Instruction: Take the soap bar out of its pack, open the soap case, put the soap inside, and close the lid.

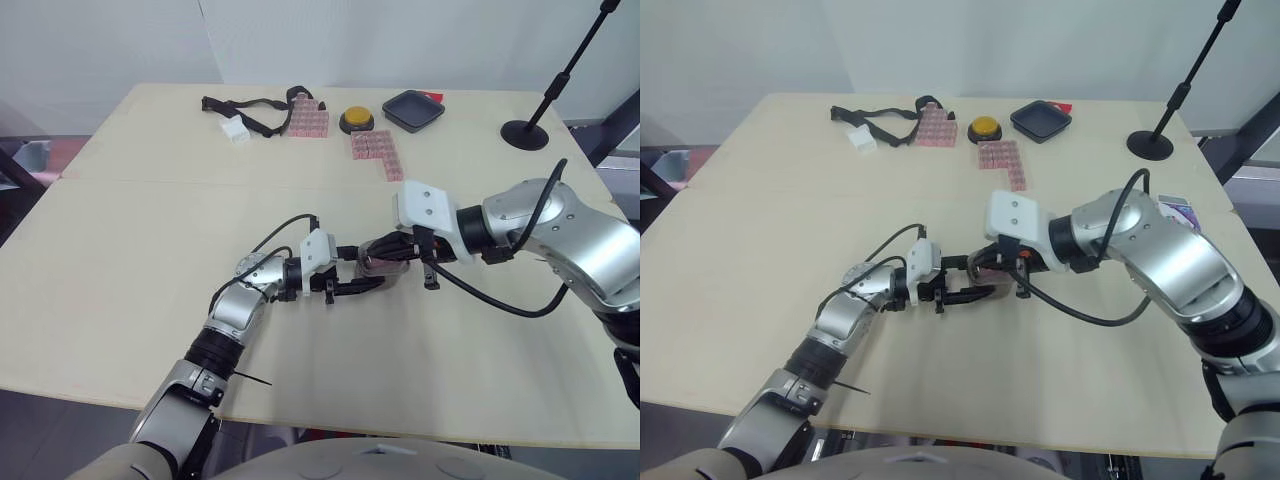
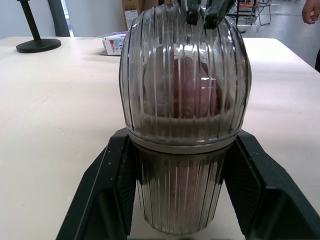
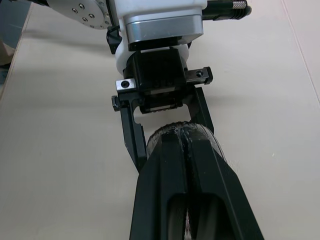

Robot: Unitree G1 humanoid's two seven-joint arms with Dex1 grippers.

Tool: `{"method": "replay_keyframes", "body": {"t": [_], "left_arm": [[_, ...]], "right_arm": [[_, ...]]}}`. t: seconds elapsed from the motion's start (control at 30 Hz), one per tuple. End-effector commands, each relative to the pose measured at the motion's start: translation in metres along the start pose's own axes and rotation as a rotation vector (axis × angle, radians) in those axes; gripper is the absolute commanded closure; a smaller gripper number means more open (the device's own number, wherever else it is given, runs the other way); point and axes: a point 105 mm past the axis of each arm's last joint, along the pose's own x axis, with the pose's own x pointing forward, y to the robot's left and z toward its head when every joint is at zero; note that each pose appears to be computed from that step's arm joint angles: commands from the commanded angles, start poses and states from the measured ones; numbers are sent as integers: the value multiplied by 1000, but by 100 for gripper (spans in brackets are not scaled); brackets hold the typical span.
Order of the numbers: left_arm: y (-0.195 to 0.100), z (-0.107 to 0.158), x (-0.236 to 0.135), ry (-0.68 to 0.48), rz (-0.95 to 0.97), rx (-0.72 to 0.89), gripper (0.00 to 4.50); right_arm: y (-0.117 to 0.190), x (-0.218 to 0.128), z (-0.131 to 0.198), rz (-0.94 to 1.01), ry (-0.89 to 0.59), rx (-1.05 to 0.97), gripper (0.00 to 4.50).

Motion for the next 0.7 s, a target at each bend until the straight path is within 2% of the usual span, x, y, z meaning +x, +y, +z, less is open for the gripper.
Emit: {"method": "replay_keyframes", "body": {"t": [0.03,0.17,0.5,0.7], "left_arm": [[3,8,0,-24,9,26,242],[3,8,0,-24,9,28,242],[3,7,1,-23,8,25,242],[2,6,2,-22,6,27,242]], "right_arm": [[-3,-7,-4,-18,55,-1,440],[-6,-10,-4,-26,71,-17,440],[-1,-14,28,29,-37,-43,440],[0,-1,38,36,-98,-32,440]]}}
